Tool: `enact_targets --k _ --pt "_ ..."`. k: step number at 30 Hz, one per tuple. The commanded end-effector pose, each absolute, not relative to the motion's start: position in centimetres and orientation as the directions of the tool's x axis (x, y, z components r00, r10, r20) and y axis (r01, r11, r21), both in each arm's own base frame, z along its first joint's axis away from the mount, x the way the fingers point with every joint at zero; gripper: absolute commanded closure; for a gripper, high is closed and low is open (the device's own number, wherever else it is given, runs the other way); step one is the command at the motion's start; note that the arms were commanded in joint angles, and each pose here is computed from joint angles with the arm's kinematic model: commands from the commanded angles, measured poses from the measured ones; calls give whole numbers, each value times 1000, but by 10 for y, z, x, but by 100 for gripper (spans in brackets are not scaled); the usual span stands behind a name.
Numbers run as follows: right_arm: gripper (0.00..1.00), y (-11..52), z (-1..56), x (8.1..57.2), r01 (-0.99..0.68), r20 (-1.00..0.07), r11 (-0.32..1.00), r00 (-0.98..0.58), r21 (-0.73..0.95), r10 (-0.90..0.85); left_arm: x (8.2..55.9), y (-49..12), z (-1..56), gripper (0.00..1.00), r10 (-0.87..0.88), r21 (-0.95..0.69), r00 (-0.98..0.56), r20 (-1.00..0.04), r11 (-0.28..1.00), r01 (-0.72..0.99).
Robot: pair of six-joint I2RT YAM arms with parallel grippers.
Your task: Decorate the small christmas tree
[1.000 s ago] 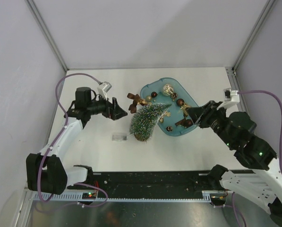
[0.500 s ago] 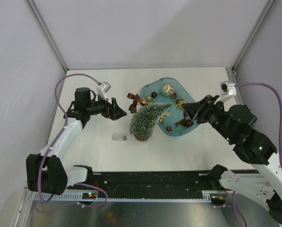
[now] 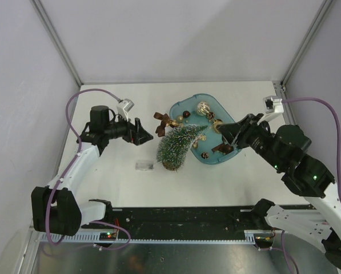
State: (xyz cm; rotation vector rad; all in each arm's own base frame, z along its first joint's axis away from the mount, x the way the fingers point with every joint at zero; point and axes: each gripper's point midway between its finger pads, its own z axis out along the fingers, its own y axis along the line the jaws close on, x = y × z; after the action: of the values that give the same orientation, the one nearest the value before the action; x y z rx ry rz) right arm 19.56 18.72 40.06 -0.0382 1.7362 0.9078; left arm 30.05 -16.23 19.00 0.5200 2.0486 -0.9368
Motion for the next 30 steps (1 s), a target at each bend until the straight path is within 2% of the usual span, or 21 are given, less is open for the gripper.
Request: enact_targets --k 1,20,30 --pt "77 180 436 186 -506 -837 667 -311 547 450 302 -159 202 0 41 -383 -531 -847 645 661" --pt "78 191 436 188 -529 -849 664 -317 528 423 300 -159 209 0 37 -374 -515 -856 643 669" --pt "79 191 422 200 -497 -874 719 -316 485 370 298 -159 211 0 38 -371 -509 -860 638 674"
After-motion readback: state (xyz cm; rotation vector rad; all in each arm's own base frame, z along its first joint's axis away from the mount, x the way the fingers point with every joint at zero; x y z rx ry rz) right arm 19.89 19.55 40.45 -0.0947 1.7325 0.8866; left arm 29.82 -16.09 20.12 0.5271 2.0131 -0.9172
